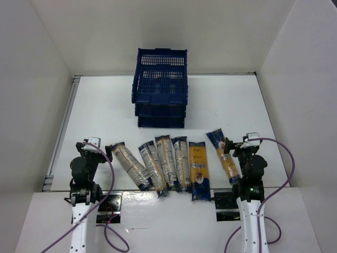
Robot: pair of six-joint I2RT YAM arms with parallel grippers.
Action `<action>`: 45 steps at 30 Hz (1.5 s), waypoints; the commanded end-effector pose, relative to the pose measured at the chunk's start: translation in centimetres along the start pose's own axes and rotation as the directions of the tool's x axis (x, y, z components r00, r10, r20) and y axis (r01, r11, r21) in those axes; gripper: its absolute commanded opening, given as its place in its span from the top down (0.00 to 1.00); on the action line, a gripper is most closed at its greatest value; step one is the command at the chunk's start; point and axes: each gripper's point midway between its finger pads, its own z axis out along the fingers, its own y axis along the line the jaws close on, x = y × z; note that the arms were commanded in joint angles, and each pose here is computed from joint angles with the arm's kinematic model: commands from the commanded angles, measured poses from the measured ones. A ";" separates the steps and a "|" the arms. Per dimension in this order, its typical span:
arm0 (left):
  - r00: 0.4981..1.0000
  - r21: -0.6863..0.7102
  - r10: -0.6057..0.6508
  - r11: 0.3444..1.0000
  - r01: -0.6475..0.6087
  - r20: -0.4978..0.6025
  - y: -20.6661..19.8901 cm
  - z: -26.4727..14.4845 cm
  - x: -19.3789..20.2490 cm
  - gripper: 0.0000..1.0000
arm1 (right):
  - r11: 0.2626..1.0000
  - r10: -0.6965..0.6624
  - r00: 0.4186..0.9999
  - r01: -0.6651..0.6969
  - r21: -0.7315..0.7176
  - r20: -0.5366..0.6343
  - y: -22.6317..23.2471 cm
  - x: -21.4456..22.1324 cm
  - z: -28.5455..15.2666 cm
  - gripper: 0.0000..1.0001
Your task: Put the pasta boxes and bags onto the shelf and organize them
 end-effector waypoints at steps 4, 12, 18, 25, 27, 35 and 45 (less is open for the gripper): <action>0.991 0.022 0.028 0.999 -0.031 0.131 -0.5 -0.2 -2.4 0.01 | 1.000 -0.009 0.999 0.010 -0.013 0.053 0.3 -0.2 0.0 0.00; 0.926 -0.037 -0.022 0.999 0.039 0.378 0.7 -2.8 -11.8 0.01 | 0.988 0.045 0.962 -0.082 0.128 0.271 -2.3 -9.1 -1.7 0.00; 0.910 -0.057 -0.050 0.995 0.080 0.412 1.4 -4.9 -17.3 0.01 | 0.981 0.031 0.929 -0.099 0.165 0.369 -3.1 -15.4 -4.6 0.00; 0.982 -0.197 -0.021 0.979 0.058 0.189 5.0 -2.2 -20.8 0.01 | 0.951 0.035 0.964 -0.113 0.289 0.262 -5.5 -17.7 -4.5 0.00; 0.986 -0.224 -0.015 0.973 0.052 0.164 5.8 -1.9 -22.5 0.01 | 0.942 0.062 0.982 -0.115 0.314 0.177 -6.0 -18.1 -3.1 0.00; 0.974 -0.329 -0.026 0.943 -0.052 -0.226 9.2 2.2 -18.7 0.01 | 0.957 0.112 0.953 -0.027 0.288 -0.283 -6.4 -16.2 3.4 0.00; 0.725 -0.083 0.055 0.985 -0.153 -0.687 8.5 4.3 -11.3 0.01 | 0.990 -0.139 0.685 0.101 -0.097 -0.715 -1.5 -8.6 4.7 0.00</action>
